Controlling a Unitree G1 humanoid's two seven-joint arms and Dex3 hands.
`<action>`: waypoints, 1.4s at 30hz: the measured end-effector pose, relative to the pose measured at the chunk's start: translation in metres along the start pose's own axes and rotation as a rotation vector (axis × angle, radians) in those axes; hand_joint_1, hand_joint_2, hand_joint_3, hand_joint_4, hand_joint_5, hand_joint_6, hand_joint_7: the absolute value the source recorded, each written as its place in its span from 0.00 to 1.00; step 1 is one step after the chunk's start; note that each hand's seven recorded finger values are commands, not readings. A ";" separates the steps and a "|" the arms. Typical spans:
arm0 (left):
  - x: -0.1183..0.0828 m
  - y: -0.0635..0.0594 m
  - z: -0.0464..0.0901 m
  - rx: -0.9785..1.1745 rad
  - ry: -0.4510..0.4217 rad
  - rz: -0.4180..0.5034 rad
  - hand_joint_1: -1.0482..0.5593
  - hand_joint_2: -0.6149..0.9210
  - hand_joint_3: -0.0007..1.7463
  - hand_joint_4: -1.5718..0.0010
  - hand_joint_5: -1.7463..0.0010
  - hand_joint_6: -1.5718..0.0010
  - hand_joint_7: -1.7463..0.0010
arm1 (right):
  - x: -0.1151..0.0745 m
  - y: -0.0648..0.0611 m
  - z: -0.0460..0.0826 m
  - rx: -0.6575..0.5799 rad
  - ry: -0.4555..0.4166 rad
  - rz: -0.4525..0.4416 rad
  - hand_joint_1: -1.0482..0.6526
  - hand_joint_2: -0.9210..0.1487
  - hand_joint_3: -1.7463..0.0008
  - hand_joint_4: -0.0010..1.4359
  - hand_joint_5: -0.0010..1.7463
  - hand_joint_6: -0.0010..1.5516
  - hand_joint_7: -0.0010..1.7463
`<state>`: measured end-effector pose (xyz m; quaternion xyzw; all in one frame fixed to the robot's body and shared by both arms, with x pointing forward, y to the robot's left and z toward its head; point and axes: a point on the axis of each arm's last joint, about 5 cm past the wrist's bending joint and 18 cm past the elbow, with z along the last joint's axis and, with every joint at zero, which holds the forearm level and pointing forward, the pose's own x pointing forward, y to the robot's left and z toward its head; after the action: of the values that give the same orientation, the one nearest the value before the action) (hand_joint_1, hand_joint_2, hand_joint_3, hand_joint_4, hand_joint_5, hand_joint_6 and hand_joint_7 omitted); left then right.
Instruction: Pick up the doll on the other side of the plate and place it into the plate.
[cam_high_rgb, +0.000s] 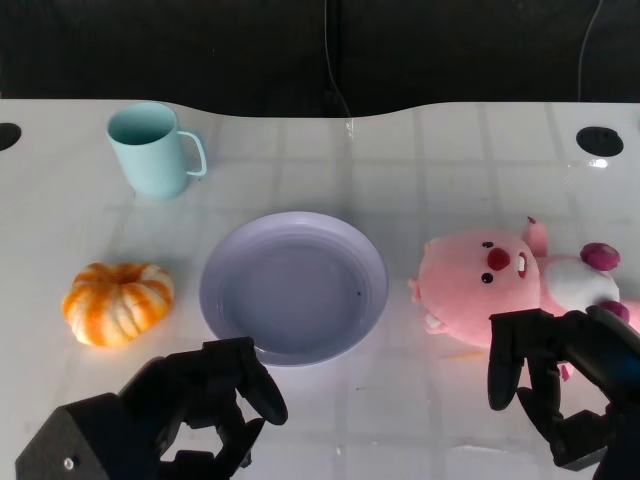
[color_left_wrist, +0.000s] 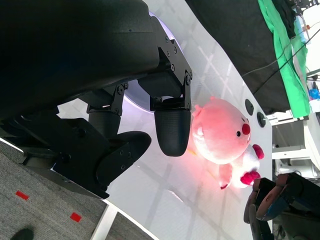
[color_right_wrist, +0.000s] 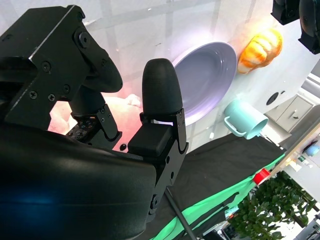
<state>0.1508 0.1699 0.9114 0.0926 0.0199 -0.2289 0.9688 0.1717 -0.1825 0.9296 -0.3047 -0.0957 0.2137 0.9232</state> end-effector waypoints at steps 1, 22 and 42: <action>0.000 0.000 0.000 0.000 0.000 0.000 0.58 0.73 0.63 0.61 0.02 0.57 0.21 | 0.000 0.000 0.000 0.000 0.001 0.000 0.67 0.62 0.14 0.61 1.00 0.53 0.84; 0.001 0.001 0.001 0.004 -0.008 -0.001 0.58 0.74 0.62 0.61 0.03 0.57 0.22 | 0.001 0.000 -0.001 0.001 0.000 0.009 0.67 0.63 0.13 0.61 1.00 0.53 0.82; 0.002 0.001 0.000 0.006 -0.010 -0.001 0.59 0.74 0.63 0.61 0.03 0.57 0.22 | 0.003 0.000 0.007 -0.061 -0.030 -0.182 0.53 0.40 0.59 0.36 0.55 0.38 0.30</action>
<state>0.1529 0.1699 0.9117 0.0941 0.0144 -0.2297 0.9686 0.1717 -0.1775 0.9348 -0.3196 -0.1433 0.1306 0.9275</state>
